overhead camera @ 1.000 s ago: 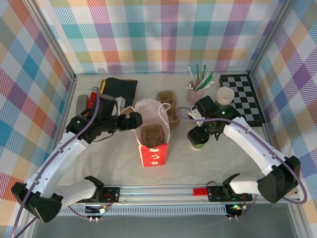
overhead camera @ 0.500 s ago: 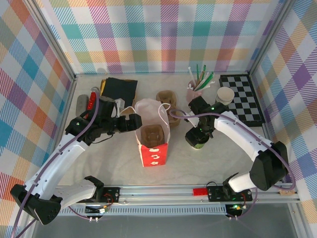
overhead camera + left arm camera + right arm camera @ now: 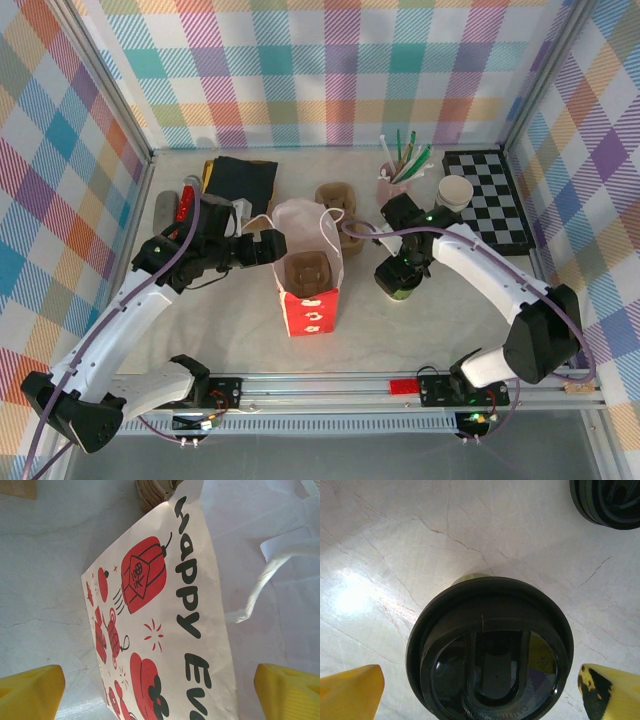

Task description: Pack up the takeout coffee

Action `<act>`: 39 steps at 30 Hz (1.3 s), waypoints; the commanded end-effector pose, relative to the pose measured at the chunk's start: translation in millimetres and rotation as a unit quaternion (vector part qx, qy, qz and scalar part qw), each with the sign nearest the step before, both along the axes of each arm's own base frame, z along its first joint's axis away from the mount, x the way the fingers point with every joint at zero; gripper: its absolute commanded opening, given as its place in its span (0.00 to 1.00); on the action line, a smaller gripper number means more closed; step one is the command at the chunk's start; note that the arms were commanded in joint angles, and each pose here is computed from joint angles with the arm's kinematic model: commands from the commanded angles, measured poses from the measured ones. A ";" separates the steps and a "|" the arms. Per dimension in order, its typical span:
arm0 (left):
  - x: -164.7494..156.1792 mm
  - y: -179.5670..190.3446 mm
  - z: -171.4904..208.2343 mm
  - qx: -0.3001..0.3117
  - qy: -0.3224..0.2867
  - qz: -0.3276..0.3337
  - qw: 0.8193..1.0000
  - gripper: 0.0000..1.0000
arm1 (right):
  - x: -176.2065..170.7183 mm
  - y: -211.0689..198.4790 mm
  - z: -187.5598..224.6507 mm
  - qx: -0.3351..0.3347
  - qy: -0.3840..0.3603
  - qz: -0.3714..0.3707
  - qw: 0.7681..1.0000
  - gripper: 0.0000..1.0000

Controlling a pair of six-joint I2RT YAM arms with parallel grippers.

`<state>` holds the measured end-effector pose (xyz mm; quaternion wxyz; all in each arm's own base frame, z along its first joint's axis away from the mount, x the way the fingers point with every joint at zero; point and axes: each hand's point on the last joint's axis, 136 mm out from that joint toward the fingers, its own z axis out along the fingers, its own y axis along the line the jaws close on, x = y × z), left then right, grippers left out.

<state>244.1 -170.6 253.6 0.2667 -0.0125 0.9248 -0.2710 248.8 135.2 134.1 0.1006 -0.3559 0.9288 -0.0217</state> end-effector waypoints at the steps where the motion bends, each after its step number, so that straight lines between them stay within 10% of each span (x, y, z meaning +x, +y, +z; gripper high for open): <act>1: -0.1 -1.1 4.7 -0.005 -0.012 -0.002 1.000 0.97 | 0.4 1.9 -4.5 0.006 0.013 0.000 1.000 0.99; 39: 1.2 3.3 9.9 -0.002 -0.021 0.008 1.000 0.96 | -6.3 7.4 -21.3 0.023 0.047 -0.017 0.998 0.99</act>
